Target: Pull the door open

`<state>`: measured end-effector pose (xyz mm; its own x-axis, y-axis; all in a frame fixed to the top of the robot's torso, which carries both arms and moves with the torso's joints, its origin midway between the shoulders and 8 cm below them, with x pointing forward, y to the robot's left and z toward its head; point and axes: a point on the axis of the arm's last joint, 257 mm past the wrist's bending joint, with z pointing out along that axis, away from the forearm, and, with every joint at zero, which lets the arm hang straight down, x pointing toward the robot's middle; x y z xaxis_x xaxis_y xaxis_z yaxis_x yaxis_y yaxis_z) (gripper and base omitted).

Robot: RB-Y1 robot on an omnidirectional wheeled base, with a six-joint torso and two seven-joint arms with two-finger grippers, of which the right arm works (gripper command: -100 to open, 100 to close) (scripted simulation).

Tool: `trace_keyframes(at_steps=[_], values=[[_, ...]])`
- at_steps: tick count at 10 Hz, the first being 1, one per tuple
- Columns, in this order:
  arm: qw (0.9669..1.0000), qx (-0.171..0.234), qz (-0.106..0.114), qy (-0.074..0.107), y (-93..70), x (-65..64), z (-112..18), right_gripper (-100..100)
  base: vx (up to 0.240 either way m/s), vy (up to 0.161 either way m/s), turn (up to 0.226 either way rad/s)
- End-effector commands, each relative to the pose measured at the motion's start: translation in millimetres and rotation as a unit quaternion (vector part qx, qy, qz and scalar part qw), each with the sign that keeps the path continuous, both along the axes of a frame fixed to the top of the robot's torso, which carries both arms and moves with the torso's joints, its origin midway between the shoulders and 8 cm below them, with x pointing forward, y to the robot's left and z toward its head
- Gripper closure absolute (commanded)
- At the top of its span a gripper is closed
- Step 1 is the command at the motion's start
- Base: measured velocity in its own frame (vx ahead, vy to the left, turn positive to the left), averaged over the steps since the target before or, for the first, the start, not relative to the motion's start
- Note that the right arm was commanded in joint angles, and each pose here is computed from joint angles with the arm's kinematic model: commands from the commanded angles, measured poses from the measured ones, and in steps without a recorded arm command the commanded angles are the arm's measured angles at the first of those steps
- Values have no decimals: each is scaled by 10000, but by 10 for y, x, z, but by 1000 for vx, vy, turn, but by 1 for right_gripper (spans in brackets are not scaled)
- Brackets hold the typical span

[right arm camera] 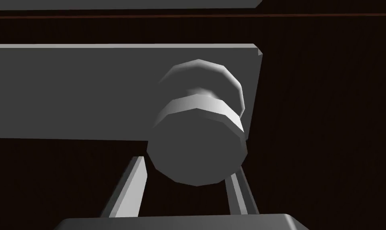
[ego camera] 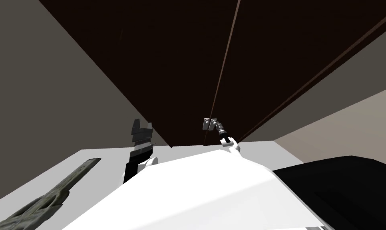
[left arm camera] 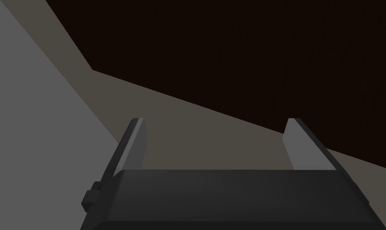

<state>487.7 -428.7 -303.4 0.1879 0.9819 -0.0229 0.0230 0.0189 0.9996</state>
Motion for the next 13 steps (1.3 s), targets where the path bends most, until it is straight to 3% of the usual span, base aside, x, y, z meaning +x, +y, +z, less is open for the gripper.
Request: trace_keyframes(at_steps=[1, 5, 6, 9, 13], values=[[10000, -1, -9, 9, -10, -7, -6, 100, -25, -28, -4], [10000, -1, -9, 9, -10, -7, -6, 100, -18, -9, 0], [9999, -26, -102, 76, -136, -86, -47, -100, -110, -73, -128], [9999, -22, -92, 91, -151, -121, -56, -100, -180, -60, -37], [9998, 60, 181, -39, 133, -27, 23, -100, -173, 66, 63]])
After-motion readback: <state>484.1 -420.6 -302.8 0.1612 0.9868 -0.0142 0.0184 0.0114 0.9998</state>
